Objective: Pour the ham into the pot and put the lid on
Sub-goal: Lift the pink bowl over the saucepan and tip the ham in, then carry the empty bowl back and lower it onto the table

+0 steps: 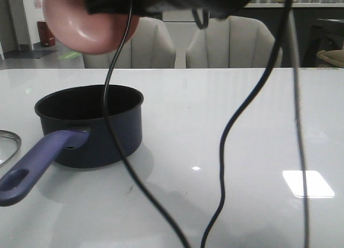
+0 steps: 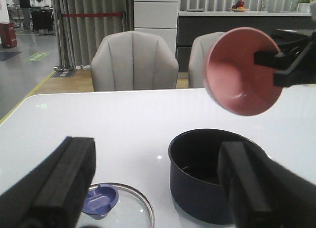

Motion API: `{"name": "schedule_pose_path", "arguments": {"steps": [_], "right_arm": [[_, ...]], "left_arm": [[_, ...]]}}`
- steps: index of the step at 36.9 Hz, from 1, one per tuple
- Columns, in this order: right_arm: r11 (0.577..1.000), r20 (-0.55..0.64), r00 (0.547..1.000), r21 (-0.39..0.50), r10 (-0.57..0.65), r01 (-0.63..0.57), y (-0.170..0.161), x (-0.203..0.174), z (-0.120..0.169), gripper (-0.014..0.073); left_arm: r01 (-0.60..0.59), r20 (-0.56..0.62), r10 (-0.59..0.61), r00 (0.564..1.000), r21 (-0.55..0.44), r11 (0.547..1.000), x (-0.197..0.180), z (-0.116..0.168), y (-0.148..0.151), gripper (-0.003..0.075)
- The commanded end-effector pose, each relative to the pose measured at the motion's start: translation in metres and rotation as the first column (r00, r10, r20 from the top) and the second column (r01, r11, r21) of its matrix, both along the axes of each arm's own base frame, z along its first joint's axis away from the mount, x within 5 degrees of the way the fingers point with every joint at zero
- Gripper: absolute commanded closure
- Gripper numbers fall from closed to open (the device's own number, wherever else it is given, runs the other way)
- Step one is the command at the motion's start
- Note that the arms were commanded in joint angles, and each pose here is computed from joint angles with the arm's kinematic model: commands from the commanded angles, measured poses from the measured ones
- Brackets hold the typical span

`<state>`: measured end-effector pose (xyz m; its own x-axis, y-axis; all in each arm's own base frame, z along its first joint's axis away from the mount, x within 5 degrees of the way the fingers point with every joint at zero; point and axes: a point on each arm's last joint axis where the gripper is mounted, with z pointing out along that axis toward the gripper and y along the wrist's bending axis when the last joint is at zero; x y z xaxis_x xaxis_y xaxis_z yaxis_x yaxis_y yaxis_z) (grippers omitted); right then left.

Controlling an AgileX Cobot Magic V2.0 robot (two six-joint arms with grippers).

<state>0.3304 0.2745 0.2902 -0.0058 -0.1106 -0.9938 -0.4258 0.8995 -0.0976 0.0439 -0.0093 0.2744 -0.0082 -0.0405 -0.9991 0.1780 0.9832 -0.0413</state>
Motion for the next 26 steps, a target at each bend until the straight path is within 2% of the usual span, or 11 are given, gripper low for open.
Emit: {"name": "schedule_pose_path", "arguments": {"steps": [1, 7, 12, 17, 21, 23, 26], "right_arm": [[0.995, -0.037, 0.999, 0.099, 0.029, -0.025, -0.034, -0.007, 0.06, 0.0459], [0.994, -0.184, 0.979, 0.071, 0.091, -0.079, -0.072, -0.001, 0.068, 0.0459], [0.994, -0.35, 0.93, 0.042, 0.112, -0.104, -0.113, 0.01, 0.059, 0.0459], [0.998, -0.533, 0.844, 0.039, 0.054, -0.039, -0.161, 0.018, 0.035, 0.0459], [0.997, -0.601, 0.796, -0.06, -0.076, 0.05, -0.191, 0.02, 0.018, 0.0459], [0.989, -0.645, 0.749, -0.103, -0.15, 0.109, -0.206, 0.02, 0.01, 0.0459], [0.975, -0.739, 0.639, -0.119, -0.214, 0.188, -0.223, 0.02, -0.005, 0.0459]], "left_arm": [[0.001, 0.09, 0.001, 0.996, -0.027, 1.0, -0.001, 0.016, 0.0, 0.0168], [0.001, 0.09, 0.001, 0.996, -0.027, 1.0, -0.001, 0.016, 0.0, 0.0168], [0.001, 0.09, 0.001, 0.996, -0.027, 1.0, -0.001, 0.016, 0.0, 0.0168], [0.001, 0.09, 0.001, 0.996, -0.027, 1.0, -0.001, 0.016, 0.0, 0.0168], [0.001, 0.09, 0.001, 0.996, -0.027, 1.0, -0.001, 0.016, 0.0, 0.0168], [0.001, 0.09, 0.001, 0.996, -0.027, 1.0, -0.001, 0.016, 0.0, 0.0168], [0.001, 0.09, 0.001, 0.996, -0.027, 1.0, -0.001, 0.016, 0.0, 0.0168]]}}
